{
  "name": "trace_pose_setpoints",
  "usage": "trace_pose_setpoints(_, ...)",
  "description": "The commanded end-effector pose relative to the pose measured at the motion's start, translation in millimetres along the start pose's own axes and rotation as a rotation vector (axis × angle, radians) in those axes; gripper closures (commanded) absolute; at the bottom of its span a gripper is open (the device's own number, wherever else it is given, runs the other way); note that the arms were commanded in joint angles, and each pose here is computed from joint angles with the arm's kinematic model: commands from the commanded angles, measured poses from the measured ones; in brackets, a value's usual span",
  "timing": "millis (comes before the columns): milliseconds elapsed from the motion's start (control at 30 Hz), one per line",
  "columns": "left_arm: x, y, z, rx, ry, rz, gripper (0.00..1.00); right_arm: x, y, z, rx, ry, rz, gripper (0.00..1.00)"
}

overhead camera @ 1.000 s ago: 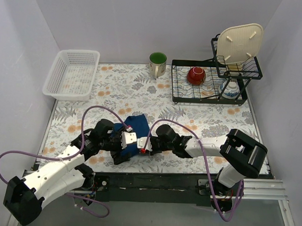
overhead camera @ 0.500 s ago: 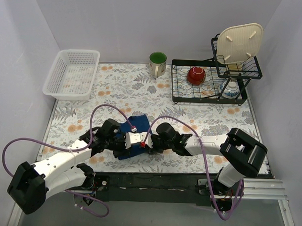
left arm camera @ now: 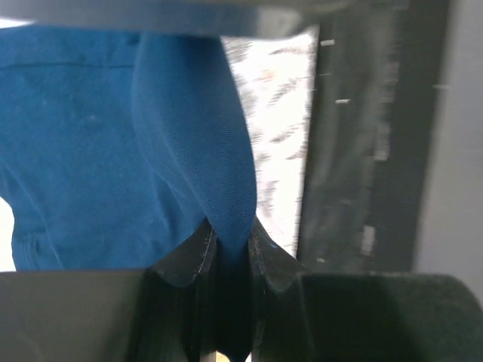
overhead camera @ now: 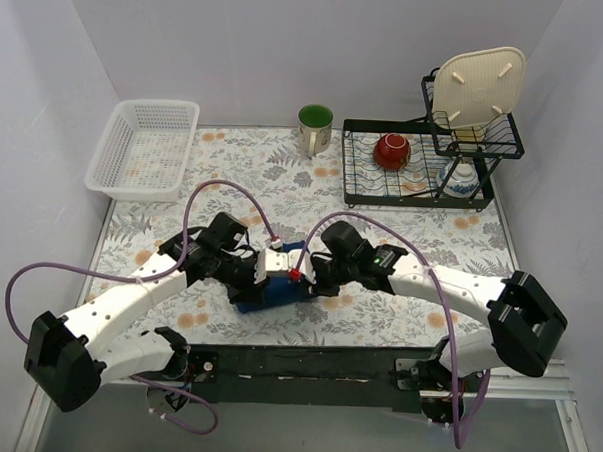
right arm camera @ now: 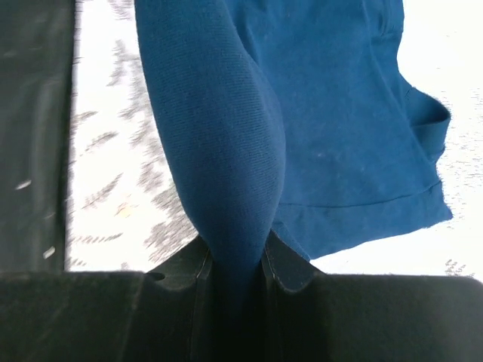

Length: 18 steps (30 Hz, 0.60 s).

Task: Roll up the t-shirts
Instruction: Roll the T-shirt to the center of the board.

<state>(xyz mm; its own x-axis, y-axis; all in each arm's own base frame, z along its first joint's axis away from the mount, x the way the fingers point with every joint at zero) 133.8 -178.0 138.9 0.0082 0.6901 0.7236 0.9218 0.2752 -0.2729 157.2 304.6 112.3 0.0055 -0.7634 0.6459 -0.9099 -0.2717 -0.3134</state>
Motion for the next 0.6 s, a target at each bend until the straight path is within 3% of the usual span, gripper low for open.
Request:
trace_pose_setpoints(0,12,-46,40,0.164,0.239,0.256,1.00,22,14,-15,0.032,-0.029,-0.155,0.96)
trace_pose_setpoints(567,12,-54,82,0.363,0.495,0.433,1.00,-9,20,17,-0.251,-0.083,-0.656,0.97)
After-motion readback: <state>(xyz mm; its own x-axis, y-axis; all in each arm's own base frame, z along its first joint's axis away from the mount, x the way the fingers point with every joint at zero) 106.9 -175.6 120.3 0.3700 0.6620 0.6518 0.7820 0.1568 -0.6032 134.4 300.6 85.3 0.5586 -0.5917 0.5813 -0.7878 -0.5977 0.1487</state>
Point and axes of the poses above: each gripper's point midway between its finger pads, its own x axis back along the fingers, its own y axis along the line the jaws close on, z = x × y, the point moved 3 cm from there along x, back along the fingers, and after that the axes turned 14 degrees about x, right-handed, at the moved point
